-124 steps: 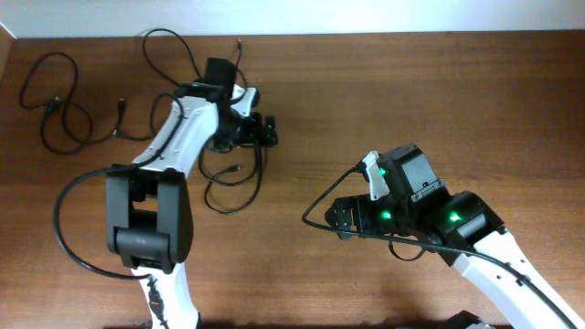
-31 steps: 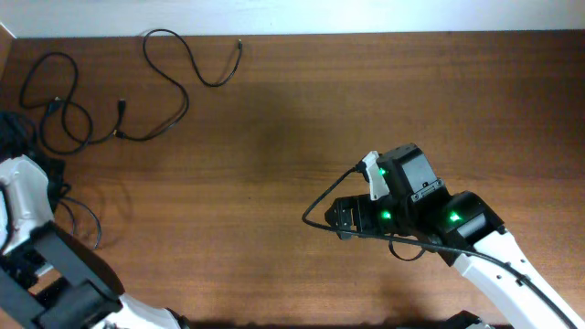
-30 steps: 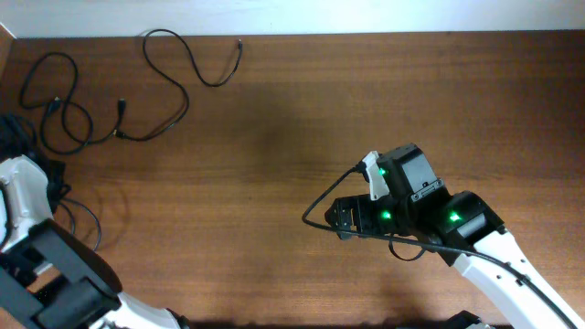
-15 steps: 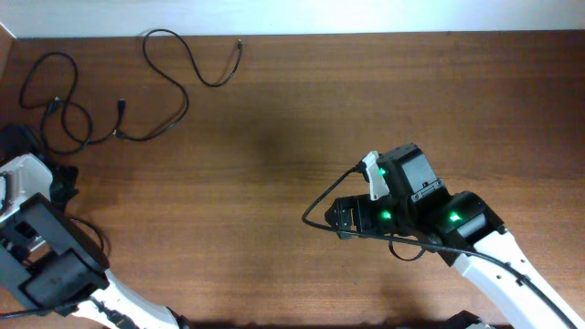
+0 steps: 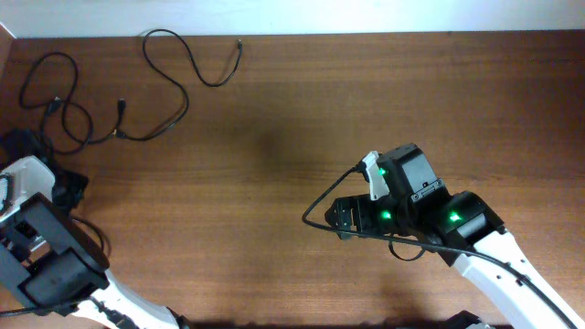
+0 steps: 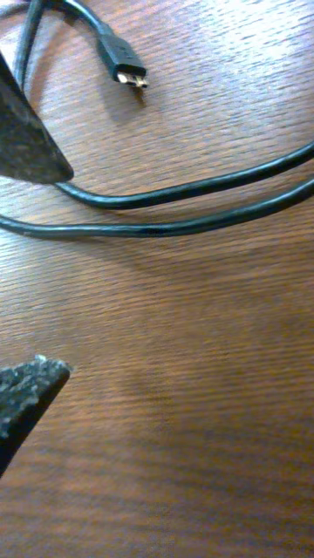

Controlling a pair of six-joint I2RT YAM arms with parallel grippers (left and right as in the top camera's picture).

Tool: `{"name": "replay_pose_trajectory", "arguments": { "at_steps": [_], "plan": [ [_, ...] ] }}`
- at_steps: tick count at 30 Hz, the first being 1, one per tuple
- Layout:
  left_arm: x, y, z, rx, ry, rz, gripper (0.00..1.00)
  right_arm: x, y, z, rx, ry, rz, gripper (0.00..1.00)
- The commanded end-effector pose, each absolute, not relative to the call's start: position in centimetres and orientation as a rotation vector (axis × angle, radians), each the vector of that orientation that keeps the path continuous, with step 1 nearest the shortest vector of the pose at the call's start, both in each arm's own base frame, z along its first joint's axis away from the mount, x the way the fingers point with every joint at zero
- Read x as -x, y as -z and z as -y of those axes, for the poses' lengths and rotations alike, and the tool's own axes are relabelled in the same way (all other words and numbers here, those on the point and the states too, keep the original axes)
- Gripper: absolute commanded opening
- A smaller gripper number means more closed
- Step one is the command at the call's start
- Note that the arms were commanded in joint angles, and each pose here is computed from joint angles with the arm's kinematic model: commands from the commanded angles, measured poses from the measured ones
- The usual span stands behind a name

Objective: Untangle cables

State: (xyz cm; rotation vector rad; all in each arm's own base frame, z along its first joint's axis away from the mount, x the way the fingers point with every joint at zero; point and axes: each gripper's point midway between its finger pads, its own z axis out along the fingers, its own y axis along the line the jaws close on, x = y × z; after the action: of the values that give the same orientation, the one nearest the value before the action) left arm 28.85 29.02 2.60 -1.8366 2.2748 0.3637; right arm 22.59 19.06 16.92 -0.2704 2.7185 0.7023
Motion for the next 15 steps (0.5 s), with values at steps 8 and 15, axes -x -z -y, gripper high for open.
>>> {"name": "replay_pose_trajectory", "arguments": {
  "at_steps": [8,15],
  "plan": [
    [-23.5,1.0,-29.8,1.960,-0.471,-2.278,0.72,-22.9,-17.3,-19.1,0.273,-0.700,-2.703,0.99],
    [-25.0,3.9,-28.2,1.952,-0.183,-2.221,0.13,-22.9,-17.3,-19.1,0.273,-0.700,-2.703,0.98]
  ]
}}
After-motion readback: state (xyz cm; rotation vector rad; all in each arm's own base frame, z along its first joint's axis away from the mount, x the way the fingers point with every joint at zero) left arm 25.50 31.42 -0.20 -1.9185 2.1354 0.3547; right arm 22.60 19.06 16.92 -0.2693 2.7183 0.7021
